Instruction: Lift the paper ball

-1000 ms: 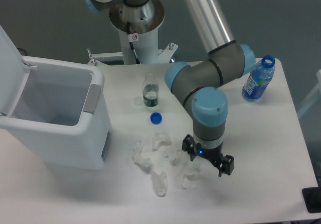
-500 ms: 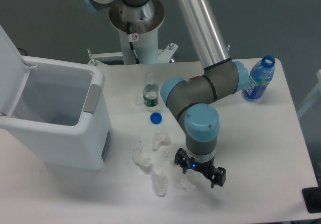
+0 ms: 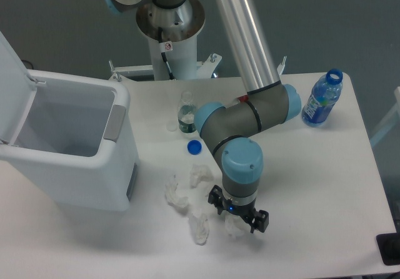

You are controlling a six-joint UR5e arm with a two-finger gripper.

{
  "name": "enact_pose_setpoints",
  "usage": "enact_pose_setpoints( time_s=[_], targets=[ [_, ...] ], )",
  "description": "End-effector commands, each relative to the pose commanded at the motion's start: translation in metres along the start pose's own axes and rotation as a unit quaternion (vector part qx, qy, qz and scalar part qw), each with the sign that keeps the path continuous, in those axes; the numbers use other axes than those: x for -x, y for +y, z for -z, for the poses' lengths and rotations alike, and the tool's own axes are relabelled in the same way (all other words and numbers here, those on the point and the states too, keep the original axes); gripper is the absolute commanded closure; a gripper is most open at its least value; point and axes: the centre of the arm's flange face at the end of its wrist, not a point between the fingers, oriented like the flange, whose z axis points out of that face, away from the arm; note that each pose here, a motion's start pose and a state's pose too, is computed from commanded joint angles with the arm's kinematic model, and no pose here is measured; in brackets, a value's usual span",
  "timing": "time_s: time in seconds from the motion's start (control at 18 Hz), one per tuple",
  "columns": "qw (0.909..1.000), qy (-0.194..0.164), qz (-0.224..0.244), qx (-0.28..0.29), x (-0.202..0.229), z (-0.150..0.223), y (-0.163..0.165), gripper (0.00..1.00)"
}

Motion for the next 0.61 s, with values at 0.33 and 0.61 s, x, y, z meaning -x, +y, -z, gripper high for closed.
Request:
enact_pose_setpoints(
  time_s=[0.33,0.61],
  targets=[
    [0.9998,-0.004,-0.02,0.002,0.002,0.002,0.001,1.0],
    [0.9997,-0.021,-0.011,-0.01,0.013,0.027,0.001,1.0]
  ],
)
